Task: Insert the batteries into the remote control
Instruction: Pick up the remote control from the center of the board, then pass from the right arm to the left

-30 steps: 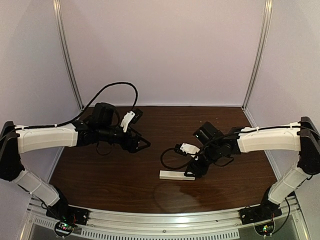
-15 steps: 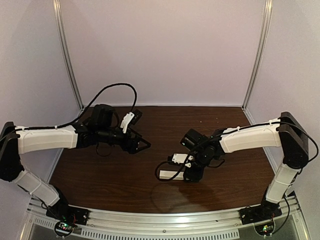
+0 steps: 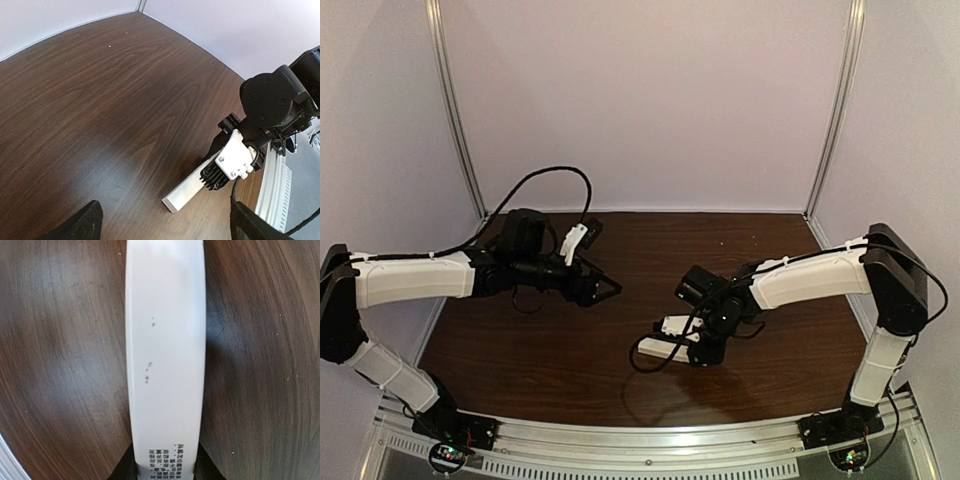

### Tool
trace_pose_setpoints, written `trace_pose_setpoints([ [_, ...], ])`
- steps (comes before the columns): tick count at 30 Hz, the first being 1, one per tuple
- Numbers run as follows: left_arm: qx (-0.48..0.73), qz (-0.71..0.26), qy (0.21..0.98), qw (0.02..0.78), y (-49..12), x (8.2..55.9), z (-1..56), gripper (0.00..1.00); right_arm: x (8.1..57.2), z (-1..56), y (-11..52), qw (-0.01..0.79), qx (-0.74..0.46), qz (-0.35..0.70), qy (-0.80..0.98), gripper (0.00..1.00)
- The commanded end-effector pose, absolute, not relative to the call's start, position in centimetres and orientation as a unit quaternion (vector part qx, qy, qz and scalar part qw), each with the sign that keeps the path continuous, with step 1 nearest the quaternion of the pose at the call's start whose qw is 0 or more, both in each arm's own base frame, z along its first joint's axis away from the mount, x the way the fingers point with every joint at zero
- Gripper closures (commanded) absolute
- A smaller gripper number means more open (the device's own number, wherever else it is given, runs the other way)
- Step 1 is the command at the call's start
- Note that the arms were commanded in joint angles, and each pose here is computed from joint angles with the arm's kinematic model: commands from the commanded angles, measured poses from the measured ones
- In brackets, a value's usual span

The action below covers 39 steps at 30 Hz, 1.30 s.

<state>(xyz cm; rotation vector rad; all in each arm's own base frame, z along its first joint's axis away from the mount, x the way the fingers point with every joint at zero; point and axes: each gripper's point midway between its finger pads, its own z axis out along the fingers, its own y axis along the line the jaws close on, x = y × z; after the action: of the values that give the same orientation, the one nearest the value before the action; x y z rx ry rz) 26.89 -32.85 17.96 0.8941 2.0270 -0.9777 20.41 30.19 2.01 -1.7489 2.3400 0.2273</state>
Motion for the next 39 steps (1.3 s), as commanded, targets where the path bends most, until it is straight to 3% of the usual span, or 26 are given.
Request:
trace_pose_setpoints([
  [1,0.308,-0.387,0.787,0.368,-31.6,27.8,19.0,0.08,20.3,2.6,31.0,0.112,-0.593,0.087,0.793,0.75],
  [3,0.291,-0.391,0.787,0.378,-30.8,28.3,19.6,0.03,20.6,3.4,31.5,0.127,-0.586,0.096,0.794,0.81],
  [10,0.239,-0.376,0.766,0.463,-27.9,28.8,23.7,0.03,22.3,10.6,34.9,0.234,-0.537,0.179,0.791,0.89],
  [15,0.276,-0.423,0.703,0.501,-28.1,26.2,27.4,0.03,24.0,19.0,37.0,0.330,-0.482,0.268,0.766,0.91],
  [20,0.341,-0.512,0.616,0.493,-29.6,22.4,30.6,0.08,23.7,27.0,38.3,0.398,-0.448,0.376,0.707,0.91],
  [26,0.376,-0.555,0.564,0.481,-32.0,20.3,32.7,0.17,21.8,31.4,39.5,0.400,-0.432,0.469,0.658,0.90],
  [39,0.386,-0.579,0.540,0.474,-35.2,20.5,34.8,0.24,19.6,33.1,40.4,0.388,-0.438,0.526,0.617,0.87],
])
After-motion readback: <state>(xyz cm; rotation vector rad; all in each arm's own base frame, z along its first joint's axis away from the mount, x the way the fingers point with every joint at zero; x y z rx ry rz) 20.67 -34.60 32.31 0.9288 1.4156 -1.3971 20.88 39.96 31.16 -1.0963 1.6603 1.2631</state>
